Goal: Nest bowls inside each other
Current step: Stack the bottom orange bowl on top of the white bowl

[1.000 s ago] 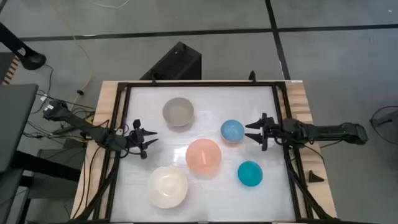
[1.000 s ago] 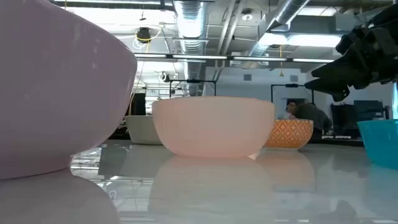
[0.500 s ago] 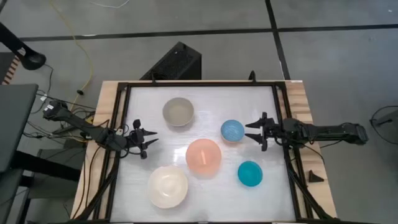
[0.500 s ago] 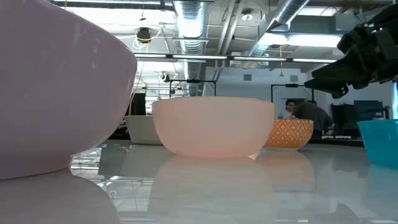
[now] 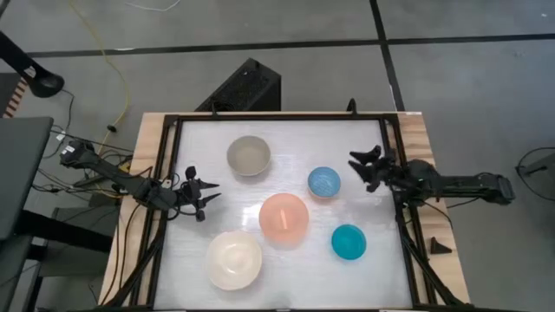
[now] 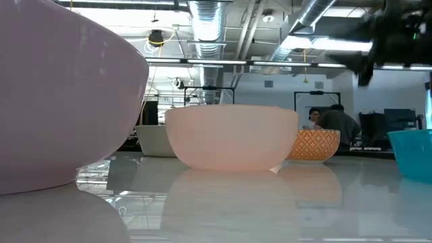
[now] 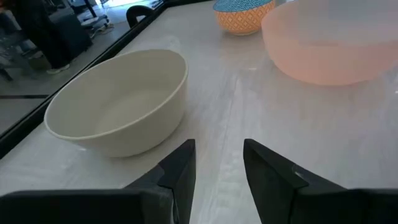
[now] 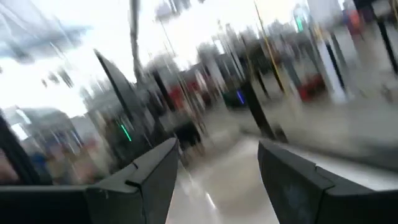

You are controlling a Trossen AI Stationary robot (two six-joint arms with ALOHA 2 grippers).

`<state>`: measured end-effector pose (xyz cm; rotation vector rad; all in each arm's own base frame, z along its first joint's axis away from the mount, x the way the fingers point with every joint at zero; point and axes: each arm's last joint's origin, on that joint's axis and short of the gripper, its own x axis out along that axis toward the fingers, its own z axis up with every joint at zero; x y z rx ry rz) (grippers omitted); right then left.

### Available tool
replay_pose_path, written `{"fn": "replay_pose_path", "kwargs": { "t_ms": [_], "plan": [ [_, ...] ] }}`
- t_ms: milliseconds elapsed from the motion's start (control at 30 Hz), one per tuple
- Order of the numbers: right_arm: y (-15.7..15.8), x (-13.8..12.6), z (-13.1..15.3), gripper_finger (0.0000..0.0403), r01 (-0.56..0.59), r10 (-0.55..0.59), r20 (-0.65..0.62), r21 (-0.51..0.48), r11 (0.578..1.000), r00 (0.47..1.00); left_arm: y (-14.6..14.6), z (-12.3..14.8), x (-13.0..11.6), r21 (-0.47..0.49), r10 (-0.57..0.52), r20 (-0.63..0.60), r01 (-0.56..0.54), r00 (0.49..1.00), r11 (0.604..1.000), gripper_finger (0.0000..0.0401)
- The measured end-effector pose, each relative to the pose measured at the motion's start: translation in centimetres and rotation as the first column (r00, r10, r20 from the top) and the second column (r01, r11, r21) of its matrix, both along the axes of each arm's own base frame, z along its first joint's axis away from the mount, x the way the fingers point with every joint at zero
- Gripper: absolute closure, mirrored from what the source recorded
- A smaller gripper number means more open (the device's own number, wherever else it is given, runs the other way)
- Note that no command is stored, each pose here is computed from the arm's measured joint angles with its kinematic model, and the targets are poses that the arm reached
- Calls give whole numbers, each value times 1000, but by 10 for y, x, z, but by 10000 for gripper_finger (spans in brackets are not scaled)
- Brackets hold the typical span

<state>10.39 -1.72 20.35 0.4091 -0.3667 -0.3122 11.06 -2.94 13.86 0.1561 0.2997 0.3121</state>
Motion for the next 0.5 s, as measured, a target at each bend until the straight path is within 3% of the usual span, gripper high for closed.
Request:
{"fn": "replay_pose_path", "kwargs": {
  "t_ms": [67,167,367,500],
  "plan": [
    [1,1,18,148,-32,36,78,-48,998,996,0,0,0,0,0,0,0,1000,1000,276],
    [6,13,41,148,-104,110,45,-110,988,993,0,0,0,1,0,-2,0,1000,1000,276],
    [18,74,81,148,-184,153,-155,-215,959,976,0,0,0,2,0,-4,0,1000,1000,276],
    [30,126,100,148,-258,167,-336,-248,934,927,0,0,0,2,0,-4,0,1000,1000,276]
  ]
}}
